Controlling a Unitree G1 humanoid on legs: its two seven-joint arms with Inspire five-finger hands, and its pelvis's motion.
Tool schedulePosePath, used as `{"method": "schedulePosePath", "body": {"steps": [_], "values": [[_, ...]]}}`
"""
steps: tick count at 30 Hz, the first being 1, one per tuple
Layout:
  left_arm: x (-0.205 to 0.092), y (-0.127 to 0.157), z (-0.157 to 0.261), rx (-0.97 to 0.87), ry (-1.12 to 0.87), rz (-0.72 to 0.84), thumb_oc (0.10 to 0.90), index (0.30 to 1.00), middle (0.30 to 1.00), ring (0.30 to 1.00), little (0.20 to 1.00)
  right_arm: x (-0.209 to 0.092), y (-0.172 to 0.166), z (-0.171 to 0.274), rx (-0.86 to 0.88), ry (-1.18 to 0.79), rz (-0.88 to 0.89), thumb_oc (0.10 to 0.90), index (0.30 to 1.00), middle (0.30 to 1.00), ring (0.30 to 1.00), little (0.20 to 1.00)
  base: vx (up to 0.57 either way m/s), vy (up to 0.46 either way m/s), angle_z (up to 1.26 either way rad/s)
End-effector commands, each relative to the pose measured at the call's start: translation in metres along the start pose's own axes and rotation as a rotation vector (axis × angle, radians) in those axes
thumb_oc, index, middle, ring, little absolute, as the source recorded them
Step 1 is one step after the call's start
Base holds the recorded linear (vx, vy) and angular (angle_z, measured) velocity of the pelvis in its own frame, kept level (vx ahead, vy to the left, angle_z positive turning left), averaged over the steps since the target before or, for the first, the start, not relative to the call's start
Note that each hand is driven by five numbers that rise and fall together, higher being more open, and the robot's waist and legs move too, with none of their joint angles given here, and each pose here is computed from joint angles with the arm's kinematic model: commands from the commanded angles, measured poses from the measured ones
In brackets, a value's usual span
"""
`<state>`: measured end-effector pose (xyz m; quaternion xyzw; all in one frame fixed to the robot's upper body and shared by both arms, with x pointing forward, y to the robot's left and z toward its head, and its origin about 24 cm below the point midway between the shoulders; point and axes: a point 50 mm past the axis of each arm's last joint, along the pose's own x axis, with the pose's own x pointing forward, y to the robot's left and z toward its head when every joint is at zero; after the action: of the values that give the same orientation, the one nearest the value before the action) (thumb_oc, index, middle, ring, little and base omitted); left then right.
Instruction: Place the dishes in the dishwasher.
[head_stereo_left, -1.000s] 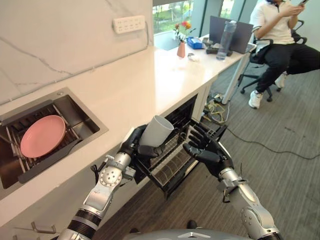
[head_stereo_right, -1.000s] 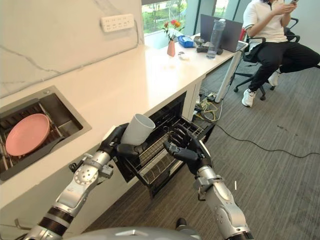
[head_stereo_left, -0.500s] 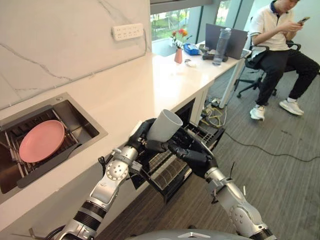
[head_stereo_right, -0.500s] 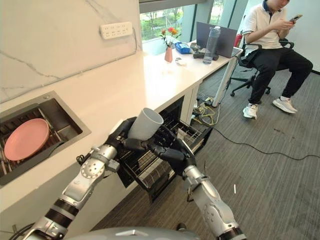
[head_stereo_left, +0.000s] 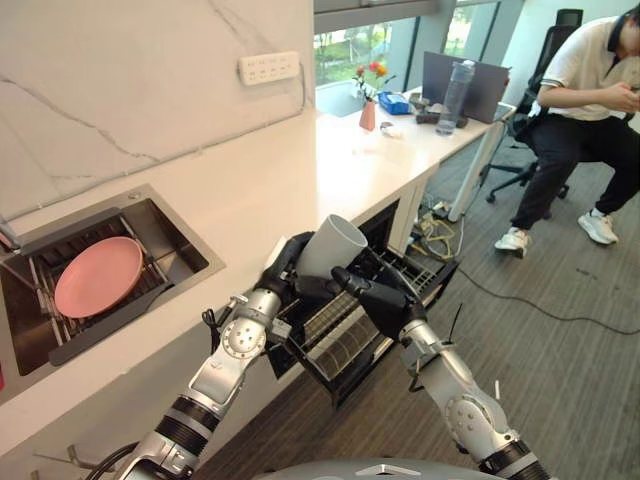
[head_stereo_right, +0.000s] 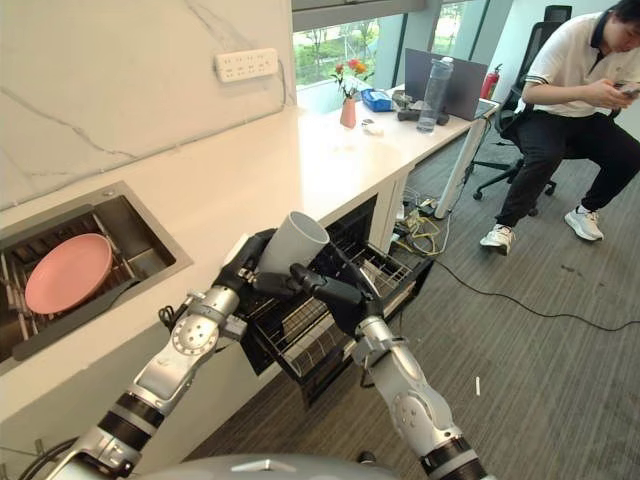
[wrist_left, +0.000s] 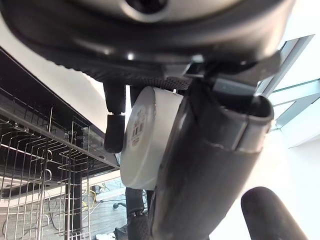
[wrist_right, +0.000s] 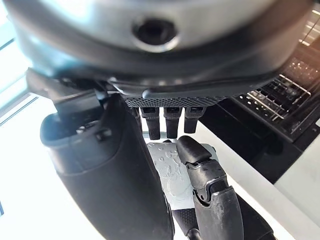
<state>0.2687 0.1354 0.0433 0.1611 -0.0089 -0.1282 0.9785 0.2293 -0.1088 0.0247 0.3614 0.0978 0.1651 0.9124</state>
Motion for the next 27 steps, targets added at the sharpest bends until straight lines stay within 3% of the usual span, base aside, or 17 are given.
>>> {"method": "schedulePosePath", "body": {"steps": [1,8,18,20,21,22,23,24,25,27], "values": [[0.041,-0.018,0.071,0.136,-0.331,-0.061,0.400,0.300,0.300,0.300,0.300,0.031,0.062,0.056,0.081,-0.286,0.273,0.800,0.900,0.900,0.900,0.900,-0.01,0.018,0.05],[0.057,-0.031,0.089,0.390,-0.426,-0.031,0.400,0.300,0.300,0.300,0.300,0.042,0.098,0.062,0.162,-0.311,0.387,0.800,0.900,0.900,0.900,0.900,-0.01,0.014,0.09],[0.071,-0.052,0.091,0.522,-0.449,-0.008,0.400,0.300,0.300,0.300,0.300,0.048,0.140,0.067,0.240,-0.344,0.497,0.800,0.900,0.900,0.900,0.900,-0.01,0.005,0.06],[0.074,-0.066,0.088,0.595,-0.460,-0.012,0.400,0.300,0.300,0.300,0.300,0.051,0.157,0.067,0.301,-0.350,0.505,0.800,0.900,0.900,0.900,0.900,-0.01,0.009,0.05],[0.076,-0.072,0.087,0.625,-0.458,-0.006,0.400,0.300,0.300,0.300,0.300,0.052,0.163,0.068,0.342,-0.363,0.499,0.577,0.566,0.566,0.566,0.566,0.00,0.018,0.05],[0.078,-0.075,0.085,0.638,-0.453,-0.004,0.400,0.300,0.300,0.300,0.300,0.053,0.165,0.068,0.355,-0.366,0.492,0.504,0.455,0.455,0.455,0.455,0.00,0.012,0.07],[0.079,-0.077,0.084,0.653,-0.450,-0.003,0.400,0.300,0.300,0.300,0.300,0.053,0.168,0.069,0.371,-0.373,0.487,0.471,0.406,0.406,0.406,0.406,0.00,0.003,0.05],[0.079,-0.077,0.084,0.653,-0.450,-0.003,0.400,0.300,0.300,0.300,0.300,0.053,0.168,0.069,0.371,-0.373,0.487,0.471,0.406,0.406,0.406,0.406,0.00,0.001,0.09],[0.080,-0.079,0.083,0.663,-0.448,0.005,0.400,0.300,0.300,0.300,0.300,0.053,0.169,0.070,0.386,-0.380,0.481,0.400,0.300,0.300,0.300,0.300,0.01,0.013,0.08],[0.081,-0.086,0.079,0.687,-0.438,0.006,0.400,0.300,0.300,0.300,0.300,0.052,0.176,0.075,0.465,-0.411,0.483,0.400,0.300,0.300,0.300,0.300,0.01,0.017,0.07]]}}
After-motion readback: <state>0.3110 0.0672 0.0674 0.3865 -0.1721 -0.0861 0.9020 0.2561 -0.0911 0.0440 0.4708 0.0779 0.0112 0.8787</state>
